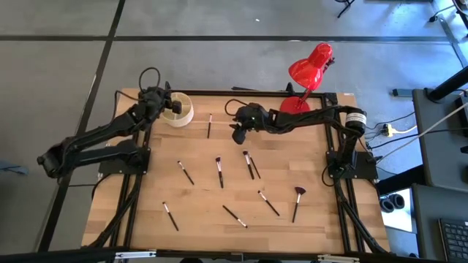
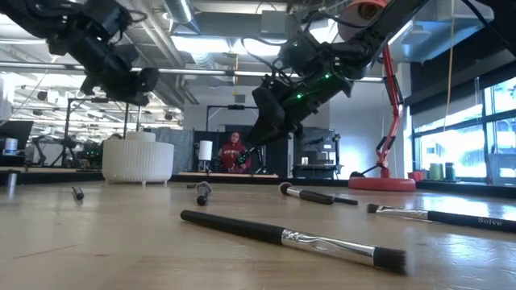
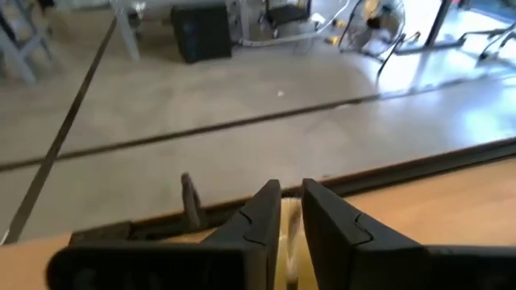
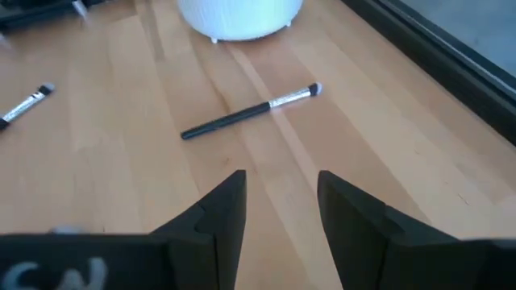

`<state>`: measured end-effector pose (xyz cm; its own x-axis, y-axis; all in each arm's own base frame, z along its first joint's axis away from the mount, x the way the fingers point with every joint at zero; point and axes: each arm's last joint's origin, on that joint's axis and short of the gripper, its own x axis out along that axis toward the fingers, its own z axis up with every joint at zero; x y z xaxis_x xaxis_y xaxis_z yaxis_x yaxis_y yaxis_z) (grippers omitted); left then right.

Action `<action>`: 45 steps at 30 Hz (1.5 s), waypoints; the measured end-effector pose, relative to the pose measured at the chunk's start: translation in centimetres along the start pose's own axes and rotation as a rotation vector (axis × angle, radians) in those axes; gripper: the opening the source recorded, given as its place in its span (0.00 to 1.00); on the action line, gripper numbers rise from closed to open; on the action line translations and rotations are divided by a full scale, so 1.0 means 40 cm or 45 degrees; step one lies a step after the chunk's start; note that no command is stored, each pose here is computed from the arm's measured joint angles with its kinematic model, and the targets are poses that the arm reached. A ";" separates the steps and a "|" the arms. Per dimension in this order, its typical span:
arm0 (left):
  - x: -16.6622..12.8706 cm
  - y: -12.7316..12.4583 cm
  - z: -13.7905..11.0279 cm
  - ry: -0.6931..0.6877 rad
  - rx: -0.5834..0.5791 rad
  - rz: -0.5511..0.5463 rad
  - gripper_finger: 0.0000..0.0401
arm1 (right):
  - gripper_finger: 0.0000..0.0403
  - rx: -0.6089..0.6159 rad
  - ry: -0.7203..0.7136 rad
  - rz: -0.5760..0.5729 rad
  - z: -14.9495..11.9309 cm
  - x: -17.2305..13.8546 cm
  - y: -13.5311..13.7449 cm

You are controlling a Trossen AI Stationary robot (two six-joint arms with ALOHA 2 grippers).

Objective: Put items in baskets/containers
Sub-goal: Put the eyeshadow brush into the organizer

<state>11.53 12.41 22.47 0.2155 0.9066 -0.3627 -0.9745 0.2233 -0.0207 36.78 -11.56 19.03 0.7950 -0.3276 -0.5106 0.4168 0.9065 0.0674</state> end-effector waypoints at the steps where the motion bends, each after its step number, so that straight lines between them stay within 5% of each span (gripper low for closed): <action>1: 0.006 0.001 -0.004 0.018 -0.002 0.013 0.14 | 0.38 -0.001 0.002 0.000 0.002 -0.004 0.000; 9: 0.032 -0.002 -0.008 0.087 -0.025 -0.075 0.31 | 0.38 -0.003 0.026 -0.049 0.054 -0.105 -0.007; 19: -0.016 -0.110 0.125 0.098 0.152 -0.382 0.42 | 0.38 0.054 -0.047 -0.239 0.084 -0.233 -0.018; 28: 0.121 -0.278 -0.011 0.482 0.232 -0.433 0.42 | 0.38 0.165 0.183 -0.100 0.035 -0.242 -0.058; 34: 0.199 -0.370 -0.029 0.662 0.299 -0.380 0.42 | 0.38 0.138 0.235 -0.080 0.025 -0.244 -0.049; 45: 0.285 -0.447 -0.067 0.951 0.374 -0.230 0.42 | 0.38 0.056 0.272 -0.099 0.021 -0.248 -0.063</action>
<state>31.24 17.79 16.21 0.1680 0.3941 -0.9036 -0.8505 0.5213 0.0693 28.20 -10.83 24.62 0.6506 -0.3277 -0.6851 0.4956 0.8668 0.0560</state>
